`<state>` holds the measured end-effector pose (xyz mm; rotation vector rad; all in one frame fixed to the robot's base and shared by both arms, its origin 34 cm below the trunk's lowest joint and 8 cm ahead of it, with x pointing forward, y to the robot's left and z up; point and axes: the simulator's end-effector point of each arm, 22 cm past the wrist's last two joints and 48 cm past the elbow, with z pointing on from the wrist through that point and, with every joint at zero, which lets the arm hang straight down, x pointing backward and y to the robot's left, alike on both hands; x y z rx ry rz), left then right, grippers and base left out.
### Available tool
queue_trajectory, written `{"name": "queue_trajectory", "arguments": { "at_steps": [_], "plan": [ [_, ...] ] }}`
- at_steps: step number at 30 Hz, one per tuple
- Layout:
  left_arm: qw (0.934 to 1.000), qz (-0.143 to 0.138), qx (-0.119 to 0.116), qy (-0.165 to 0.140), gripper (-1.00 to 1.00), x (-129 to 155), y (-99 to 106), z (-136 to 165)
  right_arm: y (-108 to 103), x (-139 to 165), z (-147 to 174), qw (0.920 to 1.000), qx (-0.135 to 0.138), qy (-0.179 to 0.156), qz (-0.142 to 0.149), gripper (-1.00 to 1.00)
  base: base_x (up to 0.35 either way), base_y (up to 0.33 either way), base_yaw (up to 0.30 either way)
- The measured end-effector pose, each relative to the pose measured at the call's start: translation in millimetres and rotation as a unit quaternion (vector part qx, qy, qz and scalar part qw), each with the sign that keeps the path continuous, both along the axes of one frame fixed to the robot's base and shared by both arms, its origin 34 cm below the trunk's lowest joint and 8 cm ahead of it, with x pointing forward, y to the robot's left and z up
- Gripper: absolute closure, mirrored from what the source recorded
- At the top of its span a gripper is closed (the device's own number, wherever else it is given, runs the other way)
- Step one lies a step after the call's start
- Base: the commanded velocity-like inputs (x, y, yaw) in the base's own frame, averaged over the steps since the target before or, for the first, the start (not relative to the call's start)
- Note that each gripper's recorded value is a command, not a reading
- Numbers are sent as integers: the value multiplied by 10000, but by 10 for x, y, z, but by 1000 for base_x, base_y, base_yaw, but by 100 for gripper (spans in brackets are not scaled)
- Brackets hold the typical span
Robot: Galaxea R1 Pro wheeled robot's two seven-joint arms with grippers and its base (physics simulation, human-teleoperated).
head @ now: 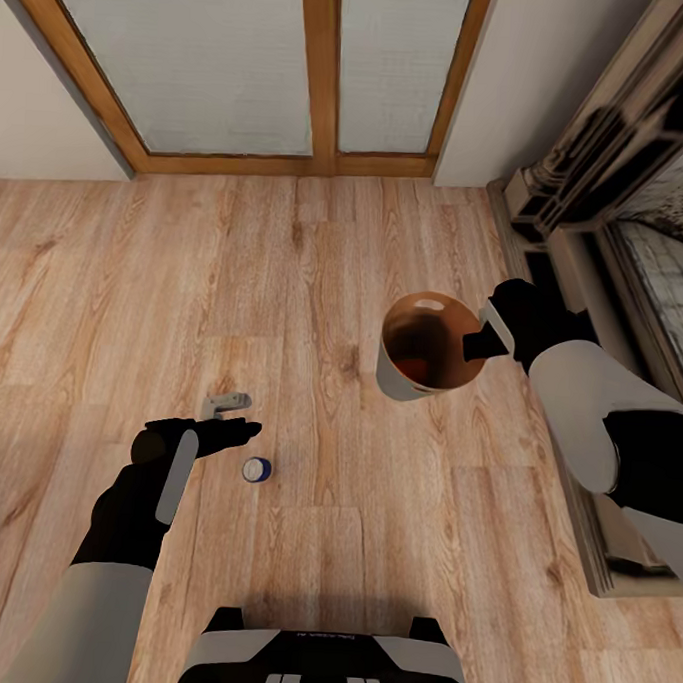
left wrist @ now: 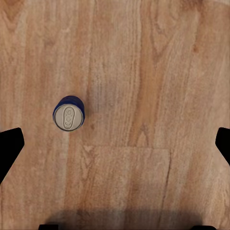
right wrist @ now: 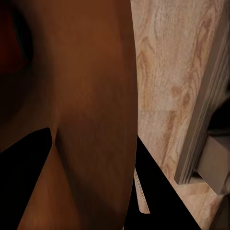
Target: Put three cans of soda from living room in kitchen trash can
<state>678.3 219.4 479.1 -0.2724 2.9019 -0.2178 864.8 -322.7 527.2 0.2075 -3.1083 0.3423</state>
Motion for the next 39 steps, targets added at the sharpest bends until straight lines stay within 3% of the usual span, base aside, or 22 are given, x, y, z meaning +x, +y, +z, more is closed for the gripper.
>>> {"name": "queue_trajectory", "arguments": {
  "at_steps": [8,13,19,22,27,39],
  "plan": [
    [10000,0,-2,61,-100,-50,-2,-203,-14,273,26,9998,-23,-196,3,100,0,0,0],
    [9999,1,-6,101,-100,-83,-6,-332,-56,436,57,9994,-201,-266,123,100,0,0,0],
    [9999,2,-8,145,-100,-122,-7,-487,143,644,88,9992,-8,-374,112,100,0,0,0],
    [9999,2,-8,169,-100,-144,-5,-566,129,705,84,9991,-116,-386,160,100,0,0,0],
    [9998,2,-6,208,-100,-180,-3,-698,70,773,54,9984,-352,-387,210,100,0,0,0],
    [9997,-7,-43,257,-100,-241,4,-998,154,727,-300,9986,-339,-303,258,100,0,0,0]
  ]
}}
